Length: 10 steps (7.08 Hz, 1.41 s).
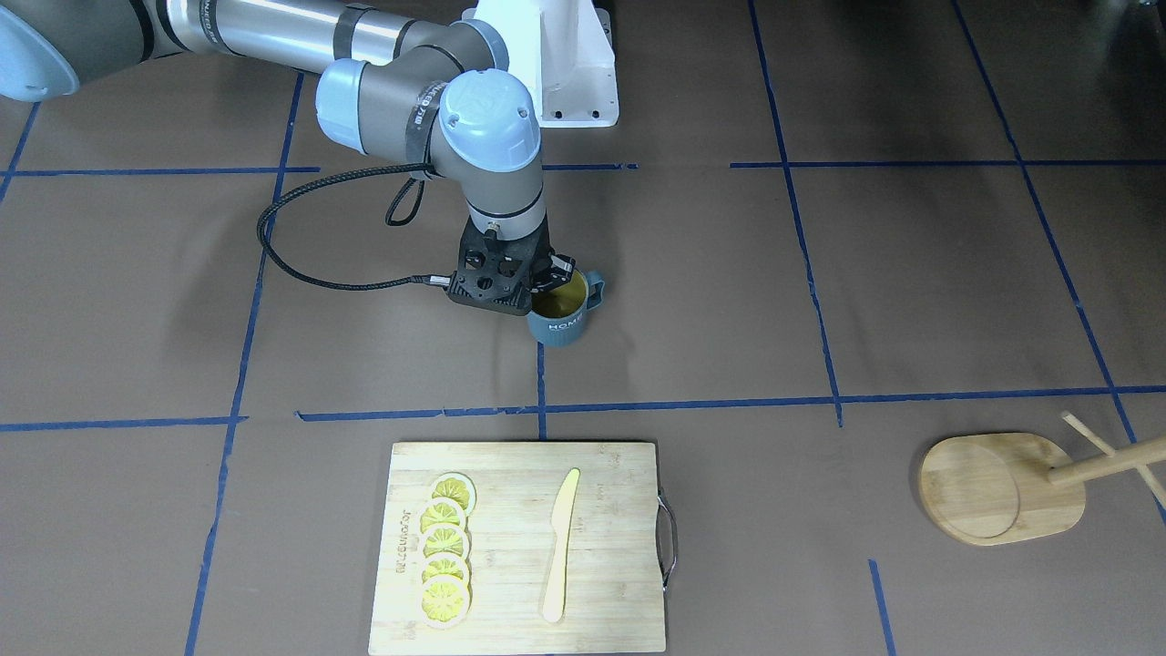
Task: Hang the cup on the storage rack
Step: 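Carry the blue mug with the right gripper toward the table center and set it upright, then open and lift the right gripper away while the left arm reaches toward the mug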
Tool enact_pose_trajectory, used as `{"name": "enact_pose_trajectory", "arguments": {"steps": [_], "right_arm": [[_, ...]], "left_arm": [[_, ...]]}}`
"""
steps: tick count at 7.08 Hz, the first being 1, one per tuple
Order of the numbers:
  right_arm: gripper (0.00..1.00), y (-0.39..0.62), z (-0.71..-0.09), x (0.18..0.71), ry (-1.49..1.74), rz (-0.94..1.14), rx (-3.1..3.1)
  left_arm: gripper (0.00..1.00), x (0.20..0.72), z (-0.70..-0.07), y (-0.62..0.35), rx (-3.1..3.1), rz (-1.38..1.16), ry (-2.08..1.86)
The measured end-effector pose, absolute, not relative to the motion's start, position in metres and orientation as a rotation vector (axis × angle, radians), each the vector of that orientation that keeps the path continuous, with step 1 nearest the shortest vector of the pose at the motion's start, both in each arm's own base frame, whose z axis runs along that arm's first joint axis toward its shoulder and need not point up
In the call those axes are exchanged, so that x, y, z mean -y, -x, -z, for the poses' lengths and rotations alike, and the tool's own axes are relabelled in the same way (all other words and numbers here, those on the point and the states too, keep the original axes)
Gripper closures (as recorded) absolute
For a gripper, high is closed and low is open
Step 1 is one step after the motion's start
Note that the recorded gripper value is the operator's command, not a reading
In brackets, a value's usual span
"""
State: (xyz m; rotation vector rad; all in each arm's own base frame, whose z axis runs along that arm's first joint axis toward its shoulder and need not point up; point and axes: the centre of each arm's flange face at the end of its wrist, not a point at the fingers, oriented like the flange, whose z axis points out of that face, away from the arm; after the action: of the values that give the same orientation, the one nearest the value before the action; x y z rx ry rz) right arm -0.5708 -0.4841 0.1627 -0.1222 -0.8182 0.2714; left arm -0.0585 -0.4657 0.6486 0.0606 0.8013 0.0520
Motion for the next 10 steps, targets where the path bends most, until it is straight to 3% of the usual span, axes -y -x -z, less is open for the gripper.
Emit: {"name": "enact_pose_trajectory", "arguments": {"steps": [3,6,10], "right_arm": [[0.00,0.561,-0.151,0.479,0.109,-0.263,0.848],[0.00,0.475,-0.139,0.505,0.071,-0.311,0.934],[0.00,0.294,-0.220,0.548,0.038,-0.285,0.986]], "left_arm": [[0.00,0.467,-0.643,0.058,-0.801,-0.057,-0.074],[0.00,0.482,-0.598,0.047,-0.890,-0.124,-0.184],[0.00,0.540,-0.487,-0.072,-1.096,-0.418,-0.259]]}}
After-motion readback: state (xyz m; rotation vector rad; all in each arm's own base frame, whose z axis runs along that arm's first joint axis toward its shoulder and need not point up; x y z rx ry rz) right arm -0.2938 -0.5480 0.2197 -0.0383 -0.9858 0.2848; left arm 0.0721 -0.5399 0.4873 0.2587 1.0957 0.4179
